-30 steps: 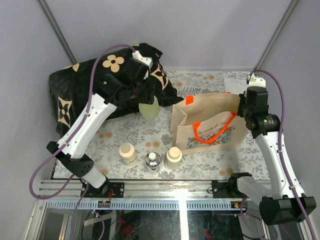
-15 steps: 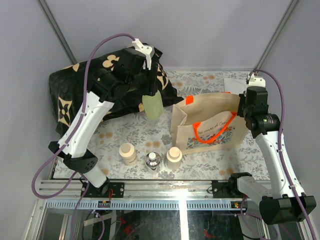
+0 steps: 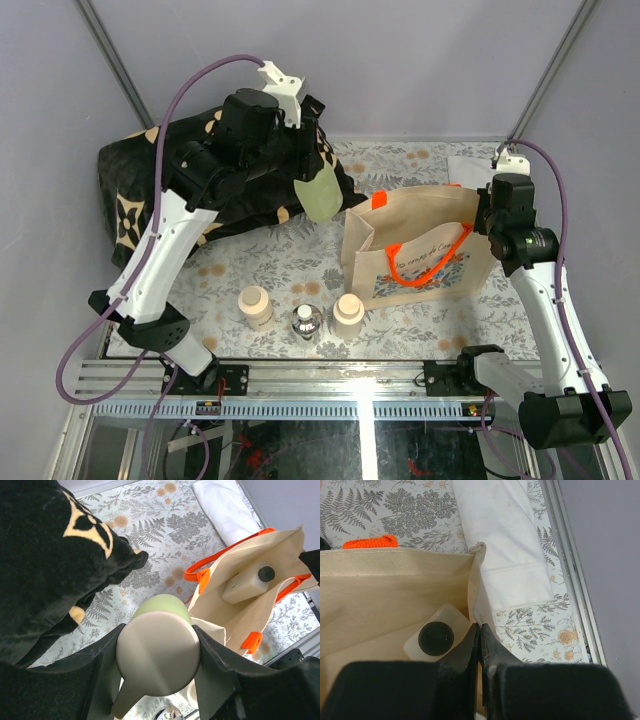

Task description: Place the personal care products into the canvas bag

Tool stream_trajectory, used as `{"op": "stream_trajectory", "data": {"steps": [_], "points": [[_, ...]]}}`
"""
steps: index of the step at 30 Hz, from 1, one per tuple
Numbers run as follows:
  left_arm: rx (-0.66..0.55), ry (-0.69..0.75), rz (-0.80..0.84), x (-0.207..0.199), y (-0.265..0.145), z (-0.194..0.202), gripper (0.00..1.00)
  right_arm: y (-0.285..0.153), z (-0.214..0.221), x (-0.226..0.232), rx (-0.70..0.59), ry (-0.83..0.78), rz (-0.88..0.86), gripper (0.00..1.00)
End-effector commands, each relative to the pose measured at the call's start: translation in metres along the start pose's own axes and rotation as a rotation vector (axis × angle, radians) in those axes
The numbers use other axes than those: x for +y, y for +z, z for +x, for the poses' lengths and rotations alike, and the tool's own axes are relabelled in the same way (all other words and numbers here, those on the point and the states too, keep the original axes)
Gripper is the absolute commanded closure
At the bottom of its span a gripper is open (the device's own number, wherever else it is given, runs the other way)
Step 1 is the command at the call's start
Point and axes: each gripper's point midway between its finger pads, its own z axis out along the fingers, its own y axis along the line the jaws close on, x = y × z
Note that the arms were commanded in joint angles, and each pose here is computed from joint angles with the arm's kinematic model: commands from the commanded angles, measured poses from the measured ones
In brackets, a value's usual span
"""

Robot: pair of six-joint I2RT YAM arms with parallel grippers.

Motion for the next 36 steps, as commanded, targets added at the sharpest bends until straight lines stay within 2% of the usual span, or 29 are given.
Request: {"op": "stream_trajectory", "data": {"steps": [1, 8, 15, 27, 36], "points": [[-0.321, 0.013, 0.173, -0.037, -0.044, -0.079, 1.0, 0.002, 0.032, -0.008, 0.115, -0.044, 0.034, 1.0], [-0.395, 0.004, 0.325, -0.07, -0.051, -0.092, 1.0, 0.004, 0.035, -0.006, 0.124, -0.044, 0.027, 1.0], [-0.404, 0.029, 0.446, -0.111, -0.033, -0.094, 1.0, 0.001, 0.034, -0.008, 0.112, -0.046, 0.031, 1.0], [-0.403, 0.051, 0.495, -0.148, 0.037, -0.084, 1.0, -0.007, 0.022, -0.004, 0.071, -0.026, 0.0, 1.0], [-0.382, 0.144, 0.466, -0.167, 0.093, -0.054, 1.0, -0.011, 0.017, -0.006, 0.059, -0.026, 0.003, 1.0]]}}
